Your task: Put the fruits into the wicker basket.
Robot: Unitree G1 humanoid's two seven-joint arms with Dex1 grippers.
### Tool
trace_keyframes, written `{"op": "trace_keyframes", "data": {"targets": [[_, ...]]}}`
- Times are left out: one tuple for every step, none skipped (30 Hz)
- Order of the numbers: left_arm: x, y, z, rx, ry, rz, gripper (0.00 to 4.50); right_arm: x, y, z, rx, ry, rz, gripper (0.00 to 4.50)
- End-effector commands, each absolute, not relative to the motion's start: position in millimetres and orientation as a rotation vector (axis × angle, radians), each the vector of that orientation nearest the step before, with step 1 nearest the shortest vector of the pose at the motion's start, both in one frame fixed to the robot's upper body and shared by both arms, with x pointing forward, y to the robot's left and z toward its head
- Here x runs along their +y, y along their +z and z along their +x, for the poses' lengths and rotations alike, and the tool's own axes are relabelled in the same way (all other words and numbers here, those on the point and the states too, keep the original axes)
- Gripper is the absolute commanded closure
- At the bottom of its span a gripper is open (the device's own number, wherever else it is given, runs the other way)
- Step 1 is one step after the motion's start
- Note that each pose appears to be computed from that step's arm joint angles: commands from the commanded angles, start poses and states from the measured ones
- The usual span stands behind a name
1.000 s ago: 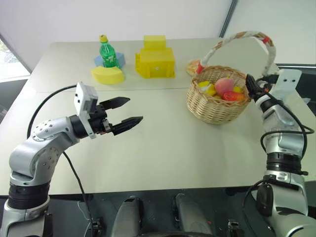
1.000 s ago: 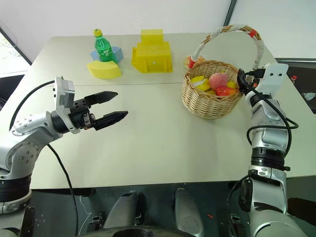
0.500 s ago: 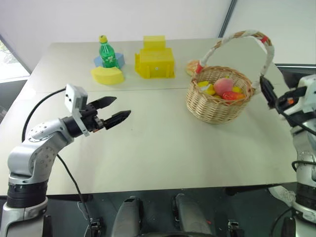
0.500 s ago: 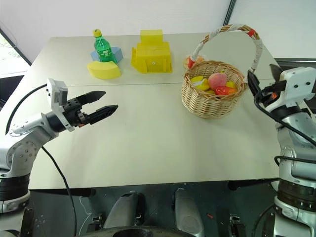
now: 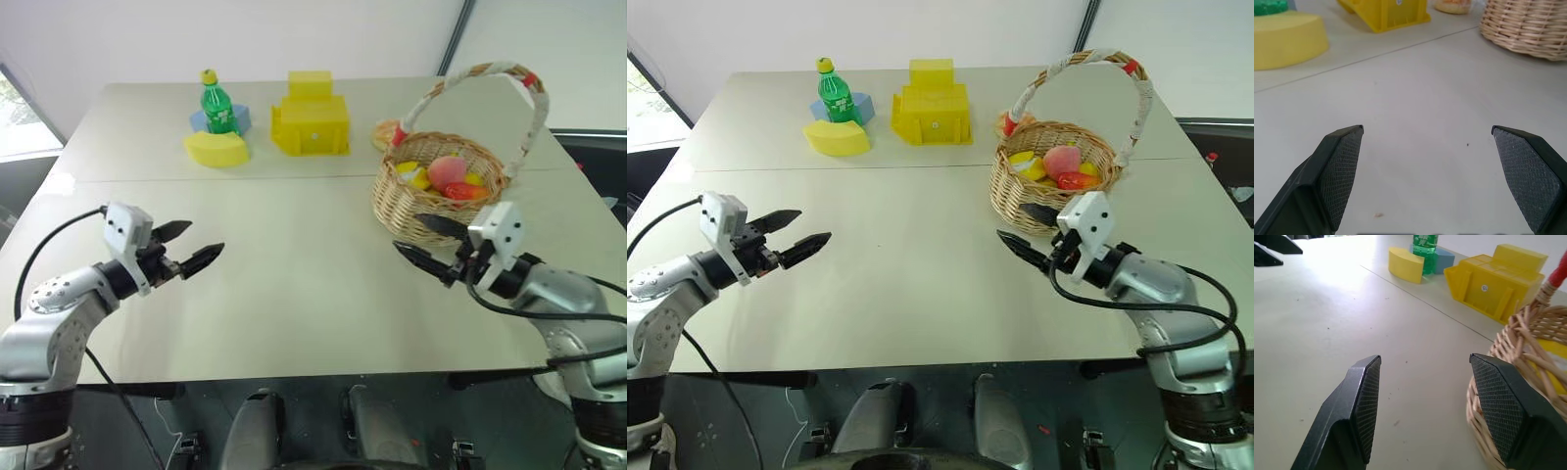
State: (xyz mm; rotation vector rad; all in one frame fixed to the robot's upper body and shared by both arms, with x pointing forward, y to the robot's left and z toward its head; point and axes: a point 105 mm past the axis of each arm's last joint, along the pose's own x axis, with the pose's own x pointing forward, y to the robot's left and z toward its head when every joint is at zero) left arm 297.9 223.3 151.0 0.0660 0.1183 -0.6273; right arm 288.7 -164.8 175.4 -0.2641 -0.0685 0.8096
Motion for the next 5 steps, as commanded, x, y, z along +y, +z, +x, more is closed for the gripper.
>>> {"op": "trace_keyframes", "data": {"targets": [[223.9,160.9,296.8,0.068,-0.611,0.091,0.0,-162.0,181.9,291.5,-0.11,0.819,-0.278,1.5],[224.1,160.5,296.5,0.068,-0.609,0.089,0.0,-161.2,180.9,292.0,-0.108,0.823,-0.278,1.5],[224.7,160.1,295.8,0.067,-0.605,0.087,0.0,-160.2,180.5,292.5,-0.108,0.827,-0.275,1.5],[225.0,160.1,295.2,0.064,-0.603,0.082,0.0,-159.8,180.3,293.2,-0.109,0.828,-0.27,1.5],[225.5,160.2,294.8,0.062,-0.601,0.077,0.0,-159.6,180.1,294.3,-0.109,0.826,-0.265,1.5]]}}
